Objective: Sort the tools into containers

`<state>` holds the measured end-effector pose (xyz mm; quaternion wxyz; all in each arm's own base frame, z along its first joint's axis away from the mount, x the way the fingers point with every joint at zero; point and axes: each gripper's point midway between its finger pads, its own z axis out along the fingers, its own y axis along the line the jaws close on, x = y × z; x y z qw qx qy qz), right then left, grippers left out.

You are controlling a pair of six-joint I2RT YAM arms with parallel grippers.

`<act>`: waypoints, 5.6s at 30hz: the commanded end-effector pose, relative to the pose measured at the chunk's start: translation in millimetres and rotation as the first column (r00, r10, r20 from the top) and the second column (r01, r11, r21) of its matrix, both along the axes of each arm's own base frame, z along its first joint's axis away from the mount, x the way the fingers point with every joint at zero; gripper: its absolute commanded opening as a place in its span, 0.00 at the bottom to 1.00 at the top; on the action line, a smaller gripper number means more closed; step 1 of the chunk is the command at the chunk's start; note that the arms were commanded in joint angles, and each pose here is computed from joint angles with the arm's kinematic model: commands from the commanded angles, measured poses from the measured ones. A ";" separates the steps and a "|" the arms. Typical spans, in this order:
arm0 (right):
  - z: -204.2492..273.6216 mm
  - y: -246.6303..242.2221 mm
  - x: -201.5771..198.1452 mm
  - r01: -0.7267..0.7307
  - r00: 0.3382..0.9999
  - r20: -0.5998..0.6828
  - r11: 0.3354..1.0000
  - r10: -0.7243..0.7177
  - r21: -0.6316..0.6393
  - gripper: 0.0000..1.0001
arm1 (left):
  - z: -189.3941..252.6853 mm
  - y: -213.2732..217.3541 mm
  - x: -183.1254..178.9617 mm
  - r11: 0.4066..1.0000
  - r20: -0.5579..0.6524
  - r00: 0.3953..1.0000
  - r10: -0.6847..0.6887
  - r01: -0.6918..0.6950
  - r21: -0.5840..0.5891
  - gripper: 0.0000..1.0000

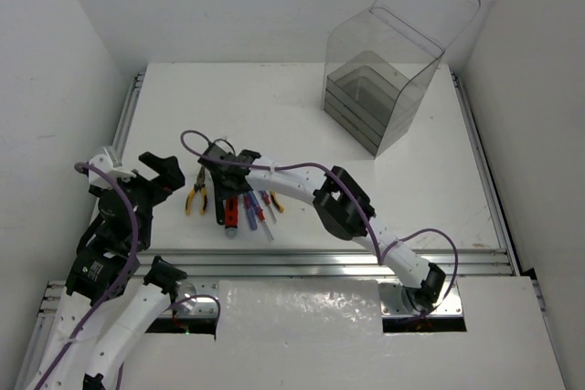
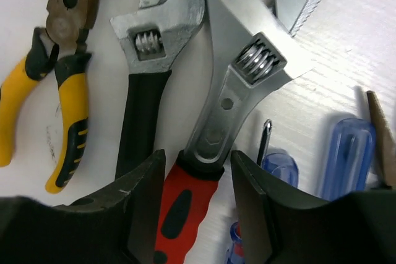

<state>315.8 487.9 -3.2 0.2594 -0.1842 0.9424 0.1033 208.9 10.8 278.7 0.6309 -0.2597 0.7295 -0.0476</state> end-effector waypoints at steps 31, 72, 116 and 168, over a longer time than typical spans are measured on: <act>-57.0 -59.6 0.8 -0.044 0.997 -0.071 0.968 0.027 -0.248 0.38 | 14.3 -5.1 1.9 0.999 0.052 0.998 -0.037 0.037 -0.005 1.00; 139.0 10.4 17.4 -0.179 0.984 0.112 0.810 0.140 0.558 0.00 | 20.5 -2.2 -5.3 0.999 0.092 0.995 -0.033 0.034 -0.018 1.00; 346.0 -312.3 191.0 0.057 0.898 0.297 0.756 -0.325 0.653 0.00 | 20.0 -5.0 -3.2 0.999 0.090 0.995 -0.047 0.049 -0.014 1.00; 334.3 -406.7 261.5 0.026 0.761 0.631 0.978 -0.153 0.206 0.00 | 18.1 -10.8 0.0 0.997 0.083 0.993 -0.078 0.079 -0.007 1.00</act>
